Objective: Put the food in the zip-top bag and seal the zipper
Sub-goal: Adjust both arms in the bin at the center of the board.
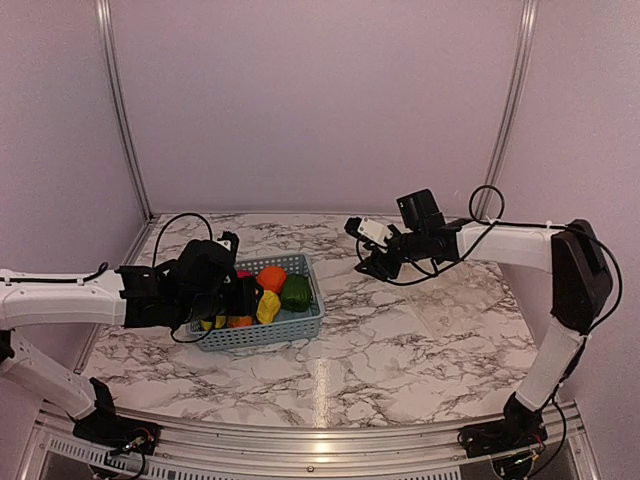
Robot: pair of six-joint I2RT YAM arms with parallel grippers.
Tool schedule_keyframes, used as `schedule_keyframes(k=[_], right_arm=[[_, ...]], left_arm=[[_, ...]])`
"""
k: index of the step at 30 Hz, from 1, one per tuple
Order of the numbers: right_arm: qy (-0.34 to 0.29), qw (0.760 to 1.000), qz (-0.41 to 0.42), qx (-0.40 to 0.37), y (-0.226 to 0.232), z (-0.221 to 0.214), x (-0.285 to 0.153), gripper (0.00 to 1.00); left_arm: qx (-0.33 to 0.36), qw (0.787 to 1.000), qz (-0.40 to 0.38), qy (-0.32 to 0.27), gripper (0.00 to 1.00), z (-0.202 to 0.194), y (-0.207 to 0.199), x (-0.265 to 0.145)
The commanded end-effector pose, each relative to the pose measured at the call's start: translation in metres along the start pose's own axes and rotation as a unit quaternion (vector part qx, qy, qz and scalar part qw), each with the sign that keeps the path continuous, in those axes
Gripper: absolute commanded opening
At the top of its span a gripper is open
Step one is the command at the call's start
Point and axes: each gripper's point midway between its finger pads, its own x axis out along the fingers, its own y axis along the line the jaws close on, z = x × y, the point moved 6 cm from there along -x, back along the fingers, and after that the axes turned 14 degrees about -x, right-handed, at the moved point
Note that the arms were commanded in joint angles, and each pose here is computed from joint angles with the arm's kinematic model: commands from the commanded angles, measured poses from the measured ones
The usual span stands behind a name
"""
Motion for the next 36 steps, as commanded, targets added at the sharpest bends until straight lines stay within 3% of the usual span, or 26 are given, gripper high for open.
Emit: schedule_keyframes(k=[1, 5, 8, 9, 12, 17, 25, 32, 36], right_arm=[[-0.024, 1.000, -0.009, 0.016, -0.021, 0.019, 0.024, 0.62], [-0.011, 0.998, -0.011, 0.054, -0.037, 0.017, 0.058, 0.58], [-0.004, 0.998, 0.003, 0.066, -0.037, 0.016, 0.081, 0.56], [-0.002, 0.998, 0.009, 0.063, -0.035, 0.016, 0.086, 0.55], [-0.003, 0.999, 0.020, 0.045, -0.021, 0.021, 0.096, 0.55], [-0.012, 0.999, 0.048, -0.004, 0.016, 0.037, 0.091, 0.55], [-0.026, 0.989, 0.095, -0.113, 0.107, 0.065, 0.077, 0.55], [-0.075, 0.979, 0.133, -0.136, 0.149, 0.108, 0.058, 0.56], [-0.044, 0.985, 0.120, -0.118, 0.137, 0.108, 0.049, 0.56]], left_arm=[[-0.040, 0.999, 0.020, 0.027, 0.58, -0.039, 0.003, -0.012], [-0.037, 0.997, 0.015, 0.062, 0.54, -0.067, -0.005, -0.016], [-0.072, 0.994, 0.030, 0.082, 0.54, -0.083, 0.001, -0.012], [-0.093, 0.992, 0.040, 0.081, 0.56, -0.086, 0.007, -0.011], [-0.173, 0.982, 0.053, 0.060, 0.75, -0.094, 0.026, -0.009], [-0.270, 0.961, 0.059, 0.020, 0.78, -0.097, 0.050, -0.013], [-0.301, 0.944, 0.096, -0.095, 0.84, -0.064, 0.085, -0.026], [-0.317, 0.928, 0.159, -0.109, 0.82, -0.047, 0.118, -0.016], [-0.298, 0.931, 0.182, -0.107, 0.79, -0.035, 0.121, -0.009]])
